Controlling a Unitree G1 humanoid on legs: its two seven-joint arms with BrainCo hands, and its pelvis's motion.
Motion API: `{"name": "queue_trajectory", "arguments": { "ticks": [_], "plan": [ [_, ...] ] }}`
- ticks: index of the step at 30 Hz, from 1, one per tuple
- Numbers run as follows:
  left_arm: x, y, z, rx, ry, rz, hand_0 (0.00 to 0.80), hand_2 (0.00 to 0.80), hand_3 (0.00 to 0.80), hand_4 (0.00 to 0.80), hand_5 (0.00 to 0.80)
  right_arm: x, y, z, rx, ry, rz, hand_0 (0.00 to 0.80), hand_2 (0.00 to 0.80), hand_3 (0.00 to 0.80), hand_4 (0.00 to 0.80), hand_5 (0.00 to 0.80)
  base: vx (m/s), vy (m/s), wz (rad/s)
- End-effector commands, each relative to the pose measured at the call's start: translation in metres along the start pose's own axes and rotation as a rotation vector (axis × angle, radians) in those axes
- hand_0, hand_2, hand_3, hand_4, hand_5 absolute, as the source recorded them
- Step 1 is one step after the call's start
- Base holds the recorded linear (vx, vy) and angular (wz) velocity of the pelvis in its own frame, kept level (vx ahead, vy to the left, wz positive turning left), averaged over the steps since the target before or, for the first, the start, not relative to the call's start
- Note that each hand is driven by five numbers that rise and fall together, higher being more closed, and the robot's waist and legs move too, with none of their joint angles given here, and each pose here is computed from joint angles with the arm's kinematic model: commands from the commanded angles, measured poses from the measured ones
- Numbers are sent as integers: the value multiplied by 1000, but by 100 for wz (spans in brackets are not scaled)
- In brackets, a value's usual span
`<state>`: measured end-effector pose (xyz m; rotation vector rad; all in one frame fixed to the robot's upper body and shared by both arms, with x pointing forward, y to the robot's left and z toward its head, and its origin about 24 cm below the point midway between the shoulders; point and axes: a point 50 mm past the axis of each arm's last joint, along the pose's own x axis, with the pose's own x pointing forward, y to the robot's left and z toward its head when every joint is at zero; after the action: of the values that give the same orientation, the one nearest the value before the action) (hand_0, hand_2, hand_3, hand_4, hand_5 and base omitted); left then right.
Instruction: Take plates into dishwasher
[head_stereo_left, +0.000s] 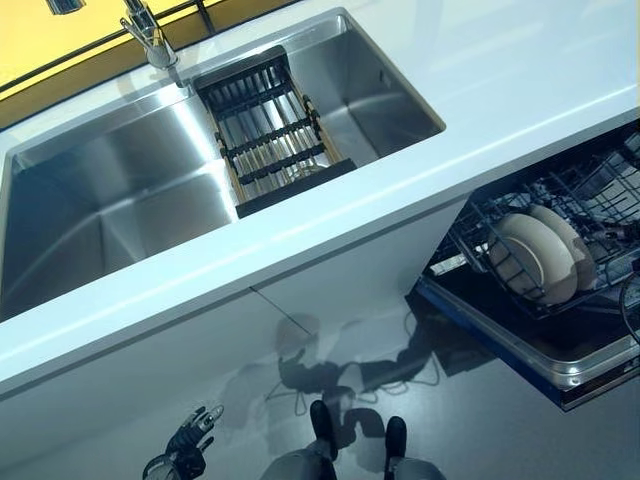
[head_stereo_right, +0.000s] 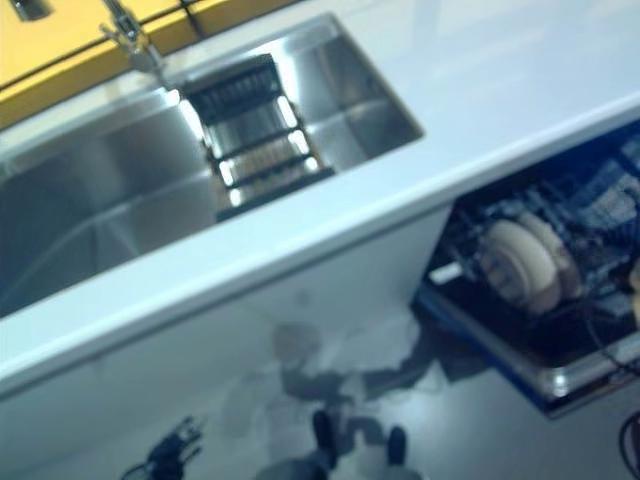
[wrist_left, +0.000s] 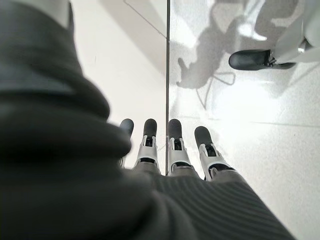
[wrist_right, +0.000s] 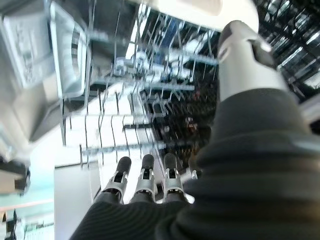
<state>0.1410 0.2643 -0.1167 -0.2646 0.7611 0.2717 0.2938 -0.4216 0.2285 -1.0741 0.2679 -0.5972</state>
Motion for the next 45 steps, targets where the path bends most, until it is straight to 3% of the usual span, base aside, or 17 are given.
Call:
{"name": "queue_trajectory", "arguments": {
  "ticks": [1,7,14,19,26,30,37,45],
  "plan": [
    [-3,14,-3,18,13,55,0,0,0,0,0,-4,-35,-1,-53,-3,-88,0,0,0,0,0,0,0,0],
    [-5,23,-3,29,23,90,0,0,0,0,0,-9,-49,-16,-45,40,-90,0,0,0,0,0,2,-6,0],
    [-10,34,-16,38,69,134,0,0,0,0,0,-19,-44,-52,144,163,-106,0,0,0,0,0,4,-54,-5],
    [-19,51,-25,-12,93,227,0,0,0,0,0,-39,-14,-104,311,294,-50,0,0,0,0,0,13,-159,-7],
    [-18,43,-31,-83,52,210,0,0,0,0,0,-96,50,-200,672,672,-60,0,0,0,0,0,-119,-61,-1],
    [-6,30,-13,-85,-8,161,0,0,0,0,0,-143,103,-237,889,970,74,0,0,0,0,0,-292,146,-15],
    [7,21,19,55,-59,113,0,0,0,0,0,-169,151,-237,1023,1141,197,0,0,0,0,0,-358,84,-4],
    [-14,61,-4,-32,37,255,0,0,0,0,0,-160,172,-221,955,1031,240,0,0,0,0,0,-236,-94,-17]
  ]
}}
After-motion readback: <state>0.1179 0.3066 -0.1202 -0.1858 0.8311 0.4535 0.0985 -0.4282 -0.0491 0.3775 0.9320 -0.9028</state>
